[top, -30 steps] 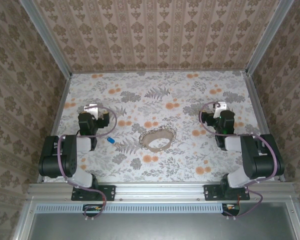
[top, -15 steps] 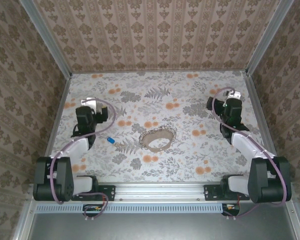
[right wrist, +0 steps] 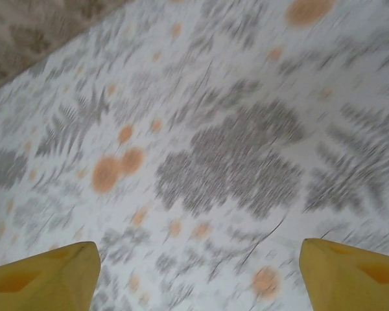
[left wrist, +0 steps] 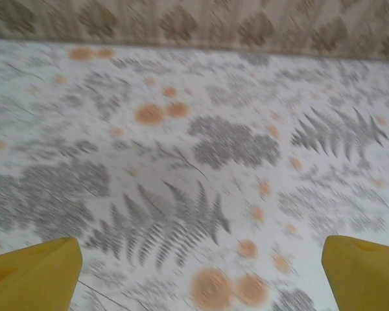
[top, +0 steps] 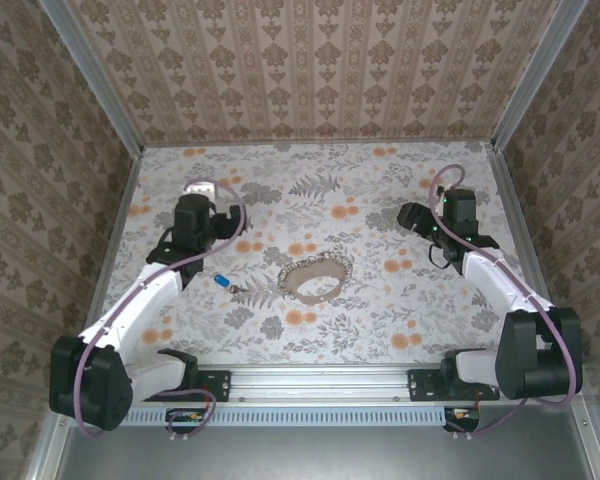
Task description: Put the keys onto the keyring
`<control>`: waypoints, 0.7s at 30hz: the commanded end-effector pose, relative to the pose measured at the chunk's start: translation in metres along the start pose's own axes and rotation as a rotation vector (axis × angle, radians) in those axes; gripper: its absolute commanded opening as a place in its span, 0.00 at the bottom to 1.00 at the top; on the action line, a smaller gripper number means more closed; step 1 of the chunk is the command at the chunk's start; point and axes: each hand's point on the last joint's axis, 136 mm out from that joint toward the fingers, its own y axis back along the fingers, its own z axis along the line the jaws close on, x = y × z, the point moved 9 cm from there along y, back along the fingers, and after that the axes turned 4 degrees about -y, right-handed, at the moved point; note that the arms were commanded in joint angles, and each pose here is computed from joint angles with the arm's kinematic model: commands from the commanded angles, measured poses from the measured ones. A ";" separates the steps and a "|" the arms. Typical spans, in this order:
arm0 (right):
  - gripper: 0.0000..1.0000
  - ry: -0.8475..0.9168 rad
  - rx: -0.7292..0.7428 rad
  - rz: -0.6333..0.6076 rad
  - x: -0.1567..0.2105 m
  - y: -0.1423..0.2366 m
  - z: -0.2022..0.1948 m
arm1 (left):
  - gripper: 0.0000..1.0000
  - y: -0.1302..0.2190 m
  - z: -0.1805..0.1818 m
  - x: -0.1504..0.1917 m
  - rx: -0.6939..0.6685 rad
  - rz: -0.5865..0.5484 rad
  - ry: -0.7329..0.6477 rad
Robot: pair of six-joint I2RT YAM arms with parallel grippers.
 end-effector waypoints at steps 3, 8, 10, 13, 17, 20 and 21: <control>0.72 0.006 -0.137 0.303 0.049 -0.008 0.030 | 0.95 0.007 -0.036 0.020 0.111 0.180 -0.010; 0.60 0.012 -0.184 0.447 0.088 -0.016 0.052 | 0.95 0.011 -0.055 0.045 0.198 0.220 0.000; 0.57 0.014 -0.188 0.478 0.100 -0.017 0.055 | 0.95 0.013 -0.057 0.051 0.209 0.216 0.019; 0.55 0.015 -0.166 0.516 0.117 -0.018 0.052 | 0.95 0.015 -0.057 0.056 0.201 0.212 0.043; 0.56 0.016 -0.150 0.551 0.136 -0.018 0.046 | 0.95 0.014 -0.058 0.061 0.204 0.212 0.057; 0.56 0.023 -0.148 0.577 0.147 -0.025 0.045 | 0.96 0.010 -0.061 0.061 0.217 0.219 0.053; 0.56 0.032 -0.157 0.579 0.149 -0.026 0.047 | 0.96 0.009 -0.062 0.060 0.223 0.222 0.050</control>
